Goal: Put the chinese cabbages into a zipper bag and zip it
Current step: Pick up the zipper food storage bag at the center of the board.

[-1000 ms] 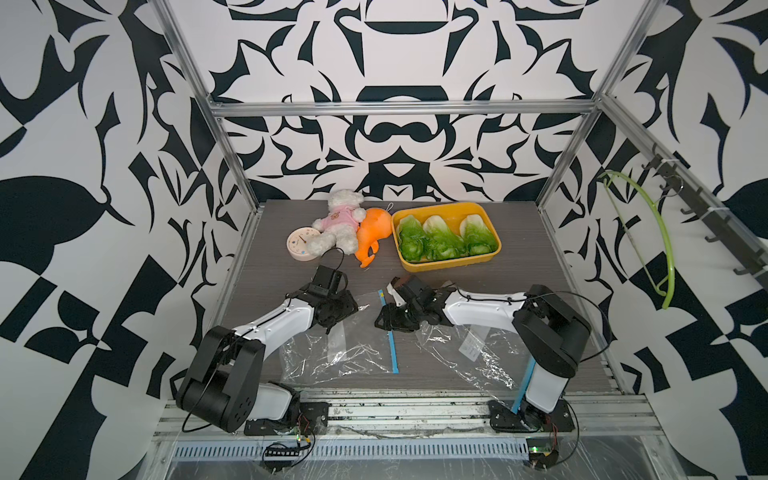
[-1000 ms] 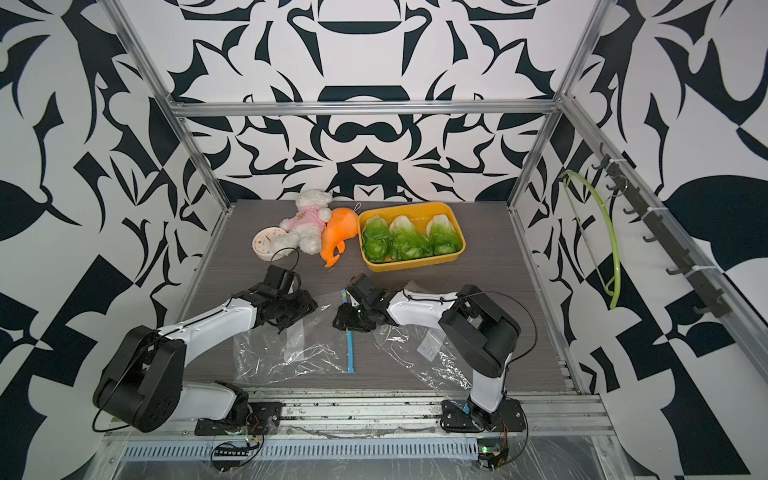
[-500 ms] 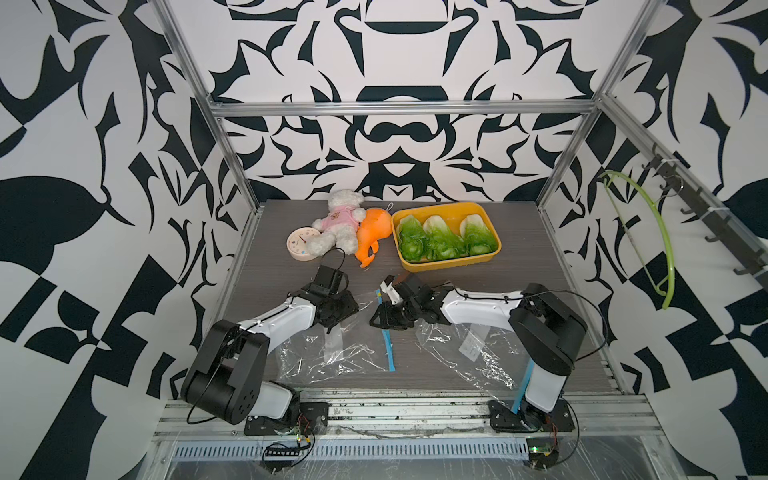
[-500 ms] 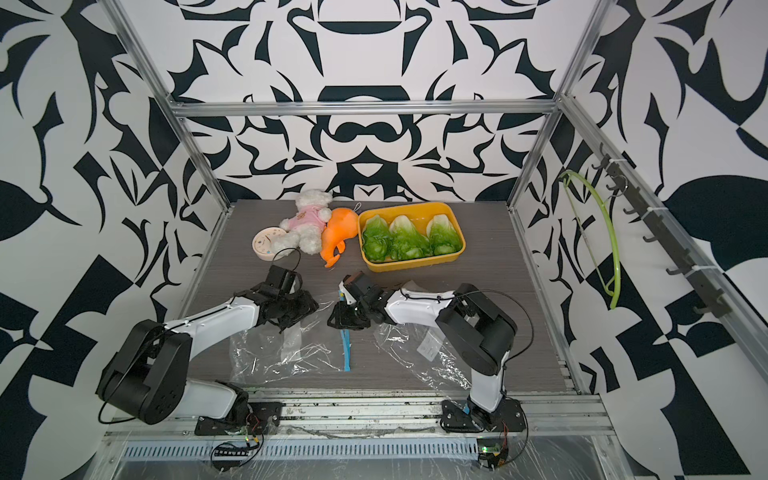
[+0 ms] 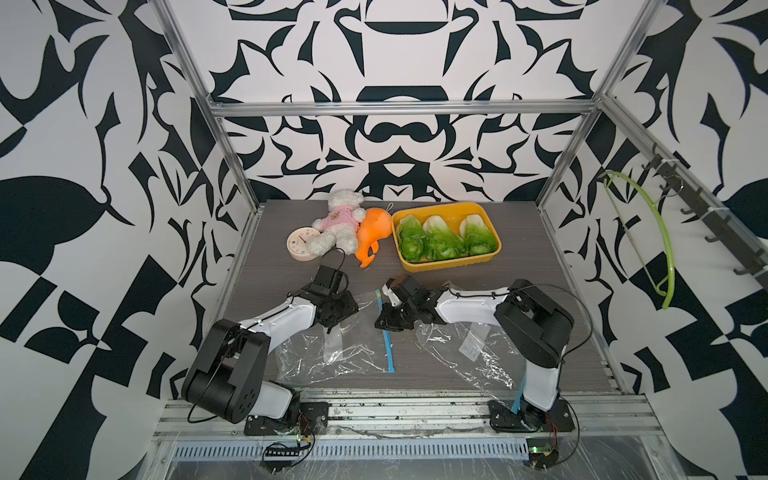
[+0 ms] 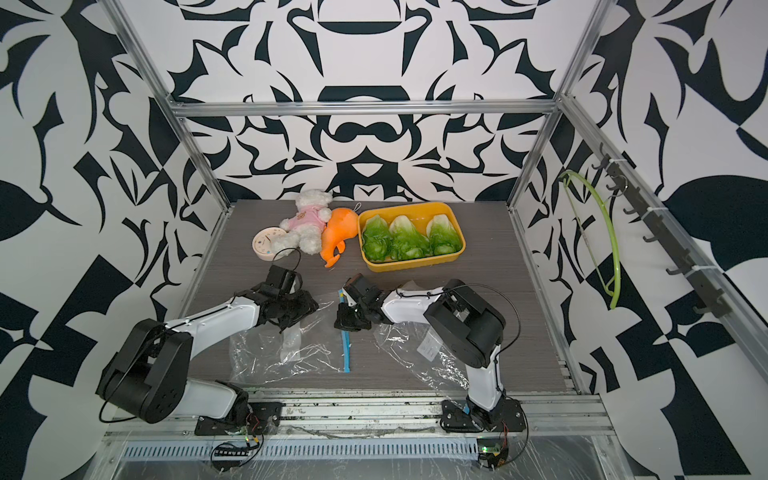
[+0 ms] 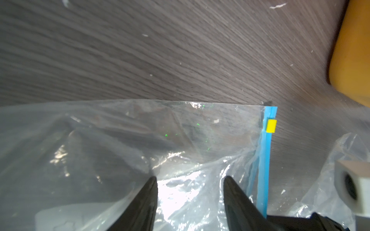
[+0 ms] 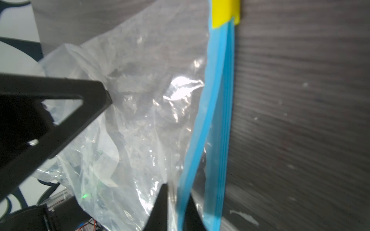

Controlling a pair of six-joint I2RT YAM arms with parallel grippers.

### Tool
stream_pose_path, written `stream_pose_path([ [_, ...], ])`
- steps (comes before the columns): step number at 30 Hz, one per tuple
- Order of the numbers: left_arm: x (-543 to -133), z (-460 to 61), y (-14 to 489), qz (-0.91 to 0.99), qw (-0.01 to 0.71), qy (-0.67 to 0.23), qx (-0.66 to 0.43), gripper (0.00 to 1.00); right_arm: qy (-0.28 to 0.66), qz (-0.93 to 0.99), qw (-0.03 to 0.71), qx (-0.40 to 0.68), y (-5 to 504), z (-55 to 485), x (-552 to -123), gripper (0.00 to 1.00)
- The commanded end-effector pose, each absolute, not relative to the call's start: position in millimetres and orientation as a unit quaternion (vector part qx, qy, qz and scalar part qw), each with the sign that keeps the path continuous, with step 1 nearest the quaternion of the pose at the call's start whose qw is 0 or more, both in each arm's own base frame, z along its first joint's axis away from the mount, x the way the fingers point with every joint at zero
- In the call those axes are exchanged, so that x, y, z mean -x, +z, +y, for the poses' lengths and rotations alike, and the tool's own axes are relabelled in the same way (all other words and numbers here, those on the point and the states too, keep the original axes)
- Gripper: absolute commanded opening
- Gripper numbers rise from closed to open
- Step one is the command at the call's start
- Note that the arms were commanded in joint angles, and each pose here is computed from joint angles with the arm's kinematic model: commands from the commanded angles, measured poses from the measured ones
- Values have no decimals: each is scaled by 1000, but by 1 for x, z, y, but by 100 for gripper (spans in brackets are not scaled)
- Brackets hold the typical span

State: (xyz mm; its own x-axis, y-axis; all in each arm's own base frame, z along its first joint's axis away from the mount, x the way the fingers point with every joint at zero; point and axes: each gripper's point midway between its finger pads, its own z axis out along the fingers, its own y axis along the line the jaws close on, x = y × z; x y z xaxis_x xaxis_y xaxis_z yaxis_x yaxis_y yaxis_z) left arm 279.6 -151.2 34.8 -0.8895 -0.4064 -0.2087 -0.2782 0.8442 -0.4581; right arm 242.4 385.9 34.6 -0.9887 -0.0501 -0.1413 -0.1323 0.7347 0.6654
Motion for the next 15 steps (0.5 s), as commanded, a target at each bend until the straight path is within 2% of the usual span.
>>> stream_pose_path([
  [1, -276, -146, 33, 952, 147, -201, 178, 55, 404, 910, 87, 26, 59, 392, -258, 4],
  [3, -278, -144, 38, 953, 151, -195, 176, 55, 409, 908, 91, 24, 64, 393, -260, 0],
  [8, -282, -138, 60, 954, 172, -182, 168, 55, 436, 894, 108, 8, 89, 393, -264, 0],
  [12, -282, -126, 91, 954, 199, -155, 160, 57, 448, 885, 130, -17, 112, 389, -270, 0],
  [15, -279, -121, 132, 946, 240, -157, 150, 59, 460, 875, 148, -32, 133, 388, -275, 0],
])
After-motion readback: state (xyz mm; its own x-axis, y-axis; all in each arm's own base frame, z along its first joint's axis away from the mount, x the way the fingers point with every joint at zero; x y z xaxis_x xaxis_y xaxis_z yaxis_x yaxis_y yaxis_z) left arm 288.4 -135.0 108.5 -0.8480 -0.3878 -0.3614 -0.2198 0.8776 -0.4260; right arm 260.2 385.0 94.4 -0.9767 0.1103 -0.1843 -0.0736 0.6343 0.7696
